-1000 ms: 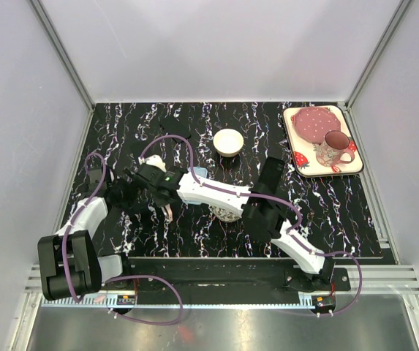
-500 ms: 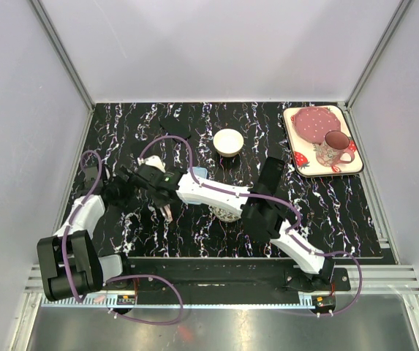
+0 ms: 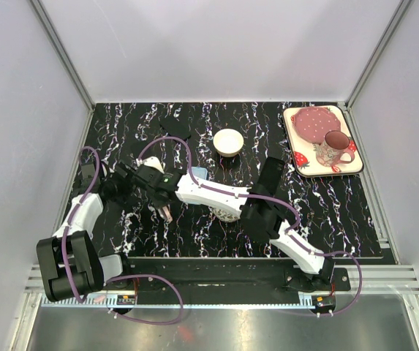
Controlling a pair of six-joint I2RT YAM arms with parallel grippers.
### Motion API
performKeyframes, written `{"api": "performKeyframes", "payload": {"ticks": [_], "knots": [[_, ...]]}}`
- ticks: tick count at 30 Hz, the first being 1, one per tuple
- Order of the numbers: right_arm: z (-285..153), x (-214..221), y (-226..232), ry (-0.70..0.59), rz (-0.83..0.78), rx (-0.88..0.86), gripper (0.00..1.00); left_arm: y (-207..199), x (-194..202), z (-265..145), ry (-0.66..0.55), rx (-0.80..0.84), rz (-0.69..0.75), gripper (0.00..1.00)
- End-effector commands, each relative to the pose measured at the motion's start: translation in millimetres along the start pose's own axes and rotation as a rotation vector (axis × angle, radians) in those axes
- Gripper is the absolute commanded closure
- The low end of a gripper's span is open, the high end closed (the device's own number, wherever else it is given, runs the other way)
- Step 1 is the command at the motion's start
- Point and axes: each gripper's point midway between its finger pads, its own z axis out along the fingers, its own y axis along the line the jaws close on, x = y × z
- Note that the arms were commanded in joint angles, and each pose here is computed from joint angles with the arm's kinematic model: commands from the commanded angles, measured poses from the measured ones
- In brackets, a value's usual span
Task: Take the phone out of the phone case
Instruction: Remove the phone case from the phone.
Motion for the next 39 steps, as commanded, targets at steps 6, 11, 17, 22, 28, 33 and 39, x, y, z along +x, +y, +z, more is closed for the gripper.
{"api": "performKeyframes", "payload": {"ticks": [6,11,17,22,28,33,39], "knots": [[83.0,94.0,-29.2,0.233,0.002,0.086,1.00,10.2,14.7,-1.5,0.049,0.002,0.037,0.02],[74.4,83.1,-17.0,0.211,0.026,0.022,1.00,15.9,26.1,-13.1,0.065,-0.017,0.088,0.06],[69.2,74.3,-5.0,0.195,0.044,-0.034,1.00,20.0,40.5,-24.3,0.078,-0.011,0.118,0.14],[62.7,68.5,5.7,0.197,0.075,-0.077,1.00,15.5,62.8,-21.3,0.121,0.119,0.056,0.27],[58.9,70.3,17.0,0.254,0.092,-0.104,1.00,6.4,71.2,-27.4,0.075,0.228,0.105,0.38],[59.5,65.8,22.5,0.256,0.104,-0.120,1.00,6.8,76.6,-28.8,0.067,0.184,0.157,0.45],[57.5,62.4,24.8,0.253,0.110,-0.126,1.00,23.0,82.7,-17.5,0.091,0.066,0.162,0.51]]}}
